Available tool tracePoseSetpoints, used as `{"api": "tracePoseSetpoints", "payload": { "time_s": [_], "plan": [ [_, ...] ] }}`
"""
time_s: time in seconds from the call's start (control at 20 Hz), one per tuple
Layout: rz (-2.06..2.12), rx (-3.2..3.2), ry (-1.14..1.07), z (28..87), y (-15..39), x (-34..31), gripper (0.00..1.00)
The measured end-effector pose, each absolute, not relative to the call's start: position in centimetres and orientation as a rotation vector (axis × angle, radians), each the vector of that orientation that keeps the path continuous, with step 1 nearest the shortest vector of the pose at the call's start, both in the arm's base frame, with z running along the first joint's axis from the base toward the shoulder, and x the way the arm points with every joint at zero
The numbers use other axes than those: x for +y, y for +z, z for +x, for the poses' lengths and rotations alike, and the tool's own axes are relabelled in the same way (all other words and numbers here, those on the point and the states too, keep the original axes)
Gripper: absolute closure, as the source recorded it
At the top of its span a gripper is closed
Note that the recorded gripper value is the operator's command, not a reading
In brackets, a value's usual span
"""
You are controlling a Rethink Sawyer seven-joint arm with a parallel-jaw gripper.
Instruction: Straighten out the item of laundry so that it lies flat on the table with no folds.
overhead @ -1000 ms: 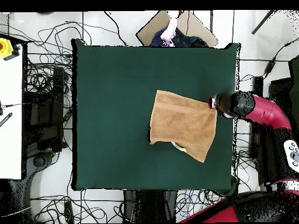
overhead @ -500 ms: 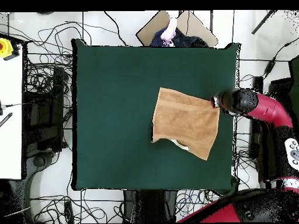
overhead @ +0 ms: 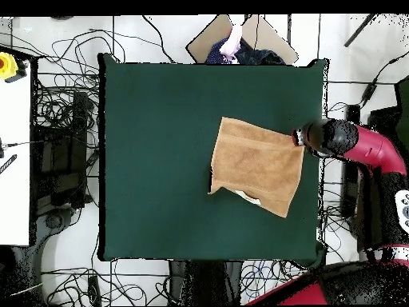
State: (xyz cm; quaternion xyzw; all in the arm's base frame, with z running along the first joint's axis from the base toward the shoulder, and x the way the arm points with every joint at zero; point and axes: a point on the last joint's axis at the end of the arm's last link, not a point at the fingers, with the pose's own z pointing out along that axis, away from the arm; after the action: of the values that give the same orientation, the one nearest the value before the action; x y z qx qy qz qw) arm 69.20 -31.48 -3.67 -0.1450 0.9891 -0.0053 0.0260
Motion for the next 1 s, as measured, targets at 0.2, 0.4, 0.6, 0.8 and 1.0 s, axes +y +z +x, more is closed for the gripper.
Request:
{"api": "tracePoseSetpoints", "payload": {
  "time_s": [0.2,0.4,0.6,0.8,1.0],
  "plan": [
    [-0.445,3.049,-0.038,69.4,-2.5,-32.1,0.00],
    [-0.456,3.042,-0.054,69.4,-0.5,-32.1,0.00],
    [-0.468,3.038,-0.053,69.3,1.3,-31.5,0.00],
    [-0.508,3.040,-0.062,68.7,3.8,-30.2,0.00],
    [-0.553,3.048,-0.062,68.0,5.4,-28.4,0.00]
  ]
}}
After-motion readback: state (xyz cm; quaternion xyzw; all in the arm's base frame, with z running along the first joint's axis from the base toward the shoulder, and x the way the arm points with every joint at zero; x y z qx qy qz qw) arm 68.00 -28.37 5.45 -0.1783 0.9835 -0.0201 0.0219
